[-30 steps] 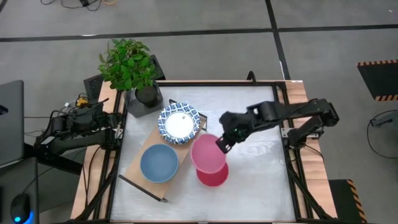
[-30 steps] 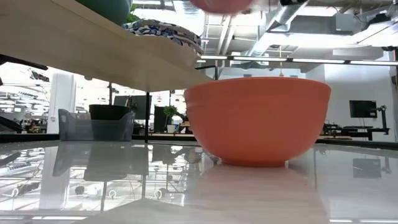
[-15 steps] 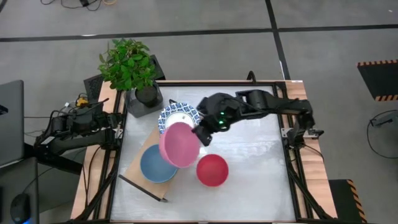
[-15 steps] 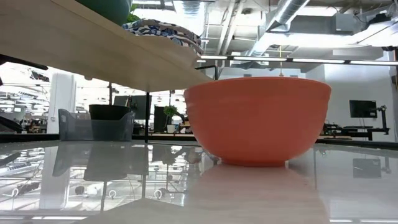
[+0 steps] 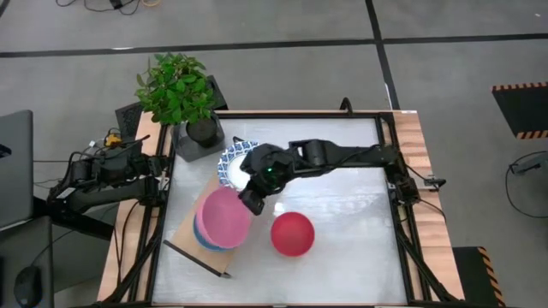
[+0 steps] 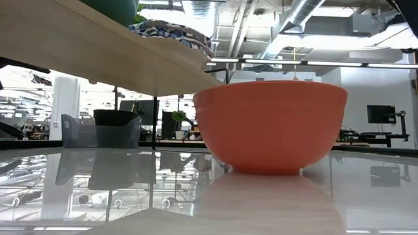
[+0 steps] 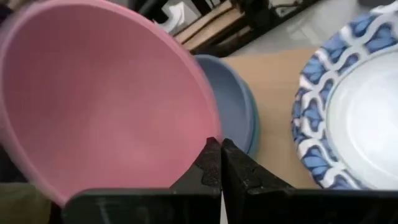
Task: Place and stack bowls onto a shelf
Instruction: Stack the pink bowl on the blue bowl on the shelf
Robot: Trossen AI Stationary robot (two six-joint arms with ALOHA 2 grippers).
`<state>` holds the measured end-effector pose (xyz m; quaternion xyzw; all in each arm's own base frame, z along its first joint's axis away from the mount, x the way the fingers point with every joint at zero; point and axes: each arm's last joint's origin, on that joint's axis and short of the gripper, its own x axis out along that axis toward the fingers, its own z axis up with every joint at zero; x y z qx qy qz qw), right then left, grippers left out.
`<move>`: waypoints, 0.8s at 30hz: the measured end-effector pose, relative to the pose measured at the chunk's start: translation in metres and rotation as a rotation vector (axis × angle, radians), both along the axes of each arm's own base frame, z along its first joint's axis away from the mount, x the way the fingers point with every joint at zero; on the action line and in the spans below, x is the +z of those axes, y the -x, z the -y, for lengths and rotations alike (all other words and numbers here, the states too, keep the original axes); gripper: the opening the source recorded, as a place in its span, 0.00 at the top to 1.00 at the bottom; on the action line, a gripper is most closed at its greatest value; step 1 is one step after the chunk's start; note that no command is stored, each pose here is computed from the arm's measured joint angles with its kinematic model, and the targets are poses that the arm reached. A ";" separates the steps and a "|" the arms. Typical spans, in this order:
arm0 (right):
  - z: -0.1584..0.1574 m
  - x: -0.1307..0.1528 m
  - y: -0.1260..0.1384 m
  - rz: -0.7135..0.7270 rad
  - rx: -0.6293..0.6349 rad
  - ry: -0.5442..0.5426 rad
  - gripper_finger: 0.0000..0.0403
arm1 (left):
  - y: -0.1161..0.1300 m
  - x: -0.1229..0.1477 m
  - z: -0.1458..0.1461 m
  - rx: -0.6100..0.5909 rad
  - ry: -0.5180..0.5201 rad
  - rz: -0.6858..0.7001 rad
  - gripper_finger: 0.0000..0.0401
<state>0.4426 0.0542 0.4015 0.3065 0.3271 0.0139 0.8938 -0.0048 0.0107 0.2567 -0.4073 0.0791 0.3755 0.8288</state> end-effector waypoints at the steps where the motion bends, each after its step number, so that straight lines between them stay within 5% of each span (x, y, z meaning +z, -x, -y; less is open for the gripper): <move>1: -0.001 -0.003 -0.002 -0.009 0.004 0.000 0.96 | 0.000 0.000 0.000 0.000 0.000 0.000 0.40; 16: -0.001 -0.011 -0.001 -0.068 0.018 0.004 0.96 | 0.000 0.000 0.000 0.000 0.003 0.001 0.40; 24: -0.001 -0.010 -0.001 -0.050 0.024 0.045 0.85 | 0.000 0.000 0.000 0.000 0.003 0.001 0.40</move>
